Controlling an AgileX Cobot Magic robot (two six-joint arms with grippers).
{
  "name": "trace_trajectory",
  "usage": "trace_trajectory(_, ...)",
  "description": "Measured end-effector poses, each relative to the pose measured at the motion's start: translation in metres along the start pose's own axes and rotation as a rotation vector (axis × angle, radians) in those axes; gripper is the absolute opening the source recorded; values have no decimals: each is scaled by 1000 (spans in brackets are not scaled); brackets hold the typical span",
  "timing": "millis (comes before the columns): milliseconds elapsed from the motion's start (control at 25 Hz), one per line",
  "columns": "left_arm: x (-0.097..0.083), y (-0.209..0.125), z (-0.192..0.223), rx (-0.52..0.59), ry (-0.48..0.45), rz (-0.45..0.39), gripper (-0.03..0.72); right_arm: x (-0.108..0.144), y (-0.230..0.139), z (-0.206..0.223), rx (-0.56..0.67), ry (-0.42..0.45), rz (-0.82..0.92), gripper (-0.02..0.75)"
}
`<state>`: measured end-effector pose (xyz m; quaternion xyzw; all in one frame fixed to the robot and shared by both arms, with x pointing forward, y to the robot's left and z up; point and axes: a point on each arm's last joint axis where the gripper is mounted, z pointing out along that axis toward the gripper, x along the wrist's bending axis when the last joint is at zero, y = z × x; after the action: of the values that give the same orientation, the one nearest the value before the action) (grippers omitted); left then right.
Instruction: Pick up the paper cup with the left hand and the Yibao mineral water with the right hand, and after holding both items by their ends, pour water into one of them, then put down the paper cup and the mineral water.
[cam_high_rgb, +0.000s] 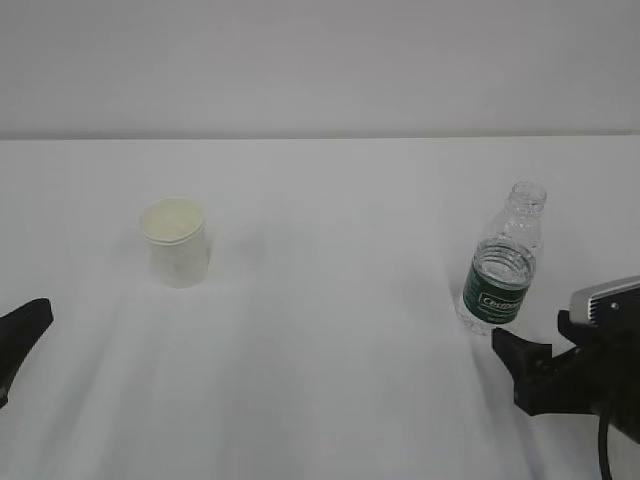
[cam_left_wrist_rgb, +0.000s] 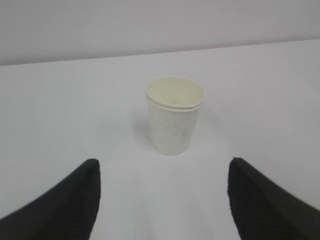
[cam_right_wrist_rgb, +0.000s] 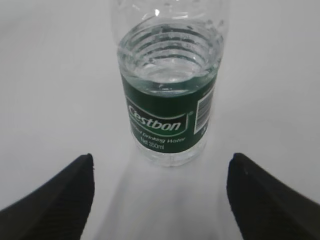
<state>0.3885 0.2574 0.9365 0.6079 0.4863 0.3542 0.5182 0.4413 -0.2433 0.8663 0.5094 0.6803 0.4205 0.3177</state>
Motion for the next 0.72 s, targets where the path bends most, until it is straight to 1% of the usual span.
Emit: trace_trajectory(720, 0, 0, 0, 0, 0, 0, 573, -1, 2, 37, -12, 0, 0, 626)
